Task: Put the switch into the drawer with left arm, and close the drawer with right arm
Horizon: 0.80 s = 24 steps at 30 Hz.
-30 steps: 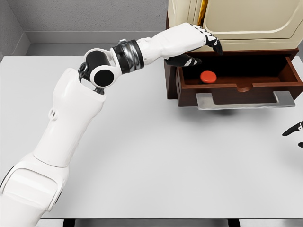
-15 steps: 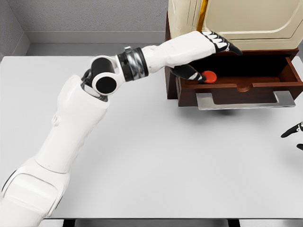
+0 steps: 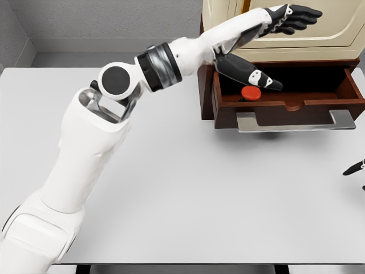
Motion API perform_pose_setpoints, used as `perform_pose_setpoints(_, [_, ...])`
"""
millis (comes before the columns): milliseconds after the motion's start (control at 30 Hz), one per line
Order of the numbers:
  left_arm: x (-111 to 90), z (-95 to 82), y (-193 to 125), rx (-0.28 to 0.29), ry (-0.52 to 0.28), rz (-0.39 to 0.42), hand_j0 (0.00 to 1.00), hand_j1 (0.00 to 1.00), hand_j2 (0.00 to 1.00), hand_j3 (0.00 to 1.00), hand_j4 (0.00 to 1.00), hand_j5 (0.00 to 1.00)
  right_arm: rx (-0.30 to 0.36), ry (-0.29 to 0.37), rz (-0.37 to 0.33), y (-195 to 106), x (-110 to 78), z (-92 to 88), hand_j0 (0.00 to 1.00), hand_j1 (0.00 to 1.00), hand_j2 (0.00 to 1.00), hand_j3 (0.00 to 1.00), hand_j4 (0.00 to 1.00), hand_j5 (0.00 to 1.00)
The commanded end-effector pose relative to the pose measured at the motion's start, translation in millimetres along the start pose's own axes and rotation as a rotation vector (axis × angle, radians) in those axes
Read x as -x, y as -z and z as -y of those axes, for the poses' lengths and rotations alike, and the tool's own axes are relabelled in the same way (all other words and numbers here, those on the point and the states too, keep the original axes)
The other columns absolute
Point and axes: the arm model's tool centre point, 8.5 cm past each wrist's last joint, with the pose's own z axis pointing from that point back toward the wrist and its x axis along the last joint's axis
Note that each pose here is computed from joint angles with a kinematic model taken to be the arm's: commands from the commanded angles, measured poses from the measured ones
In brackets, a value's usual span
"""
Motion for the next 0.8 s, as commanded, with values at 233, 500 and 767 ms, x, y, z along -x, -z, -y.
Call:
perform_pose_setpoints(233, [30,-1.8,-25,0.038,-0.341,-0.255,0.92,0.92,0.92,0.92,0.92,0.92,-0.004,0.011,-0.004,-3,-0.3,-2.6,0.67,0.67,0.67,0.67,0.67,0.67])
perform_pose_setpoints(500, [41,-14.0,-46,0.007,-0.308,-0.324,0.91,0.91,0.91,0.91,0.91,0.91,0.015,-0.007,-0.026,-14,0.2,5.9,0.72,0.72,0.72,0.72,0.72,0.72])
perform_pose_setpoints(767, [47,-6.4,-52,0.025,-0.309,-0.344,0.92,0.92,0.92,0.92,0.92,0.92,-0.028,0.019,-0.034,-12,3.1,-11.7,0.76,0.76,0.76,0.76,0.76,0.76])
